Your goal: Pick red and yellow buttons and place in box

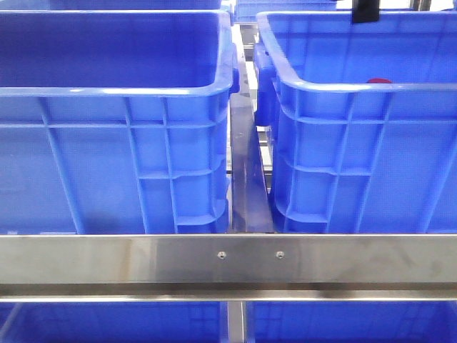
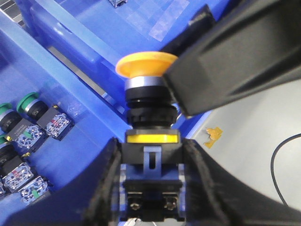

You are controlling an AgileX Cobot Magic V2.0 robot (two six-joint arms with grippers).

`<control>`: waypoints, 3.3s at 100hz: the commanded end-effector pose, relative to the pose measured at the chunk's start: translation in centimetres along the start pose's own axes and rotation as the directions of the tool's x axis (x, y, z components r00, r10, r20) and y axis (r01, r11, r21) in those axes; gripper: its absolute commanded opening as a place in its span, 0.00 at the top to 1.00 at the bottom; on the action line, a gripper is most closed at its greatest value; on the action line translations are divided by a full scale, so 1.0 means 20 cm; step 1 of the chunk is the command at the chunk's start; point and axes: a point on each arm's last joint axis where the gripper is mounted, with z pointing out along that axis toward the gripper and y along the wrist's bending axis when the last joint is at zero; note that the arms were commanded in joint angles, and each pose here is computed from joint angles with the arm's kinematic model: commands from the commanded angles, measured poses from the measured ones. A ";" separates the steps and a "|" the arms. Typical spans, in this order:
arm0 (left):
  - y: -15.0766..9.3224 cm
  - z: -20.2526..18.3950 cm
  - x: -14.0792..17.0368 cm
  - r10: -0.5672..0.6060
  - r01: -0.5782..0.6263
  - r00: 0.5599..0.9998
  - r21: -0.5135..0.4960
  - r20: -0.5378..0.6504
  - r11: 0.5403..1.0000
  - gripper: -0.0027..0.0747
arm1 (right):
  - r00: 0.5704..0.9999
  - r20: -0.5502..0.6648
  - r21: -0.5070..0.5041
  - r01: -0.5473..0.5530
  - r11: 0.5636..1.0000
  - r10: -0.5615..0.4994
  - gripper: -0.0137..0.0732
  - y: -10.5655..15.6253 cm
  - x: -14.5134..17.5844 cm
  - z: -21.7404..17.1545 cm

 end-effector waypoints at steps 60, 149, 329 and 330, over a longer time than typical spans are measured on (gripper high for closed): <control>-0.02 -0.10 -0.08 0.001 -0.002 0.990 0.010 0.141 1.000 0.39 | 0.995 0.091 -0.126 -0.023 0.992 0.035 0.63 0.12 -0.07 -0.01; 0.38 -0.44 0.21 -0.230 0.332 0.917 -0.302 0.327 0.894 0.26 | 0.977 0.214 0.005 0.022 1.000 -0.022 0.63 0.01 -0.19 -0.14; 0.26 -0.69 0.67 -0.178 0.430 0.822 -0.383 0.541 0.817 0.99 | 0.820 0.073 0.962 0.092 0.258 -0.568 0.63 -0.63 -0.75 -0.56; 0.26 -0.69 0.67 -0.178 0.430 0.822 -0.383 0.541 0.817 0.99 | 0.821 0.072 0.962 0.093 0.257 -0.567 0.63 -0.64 -0.75 -0.56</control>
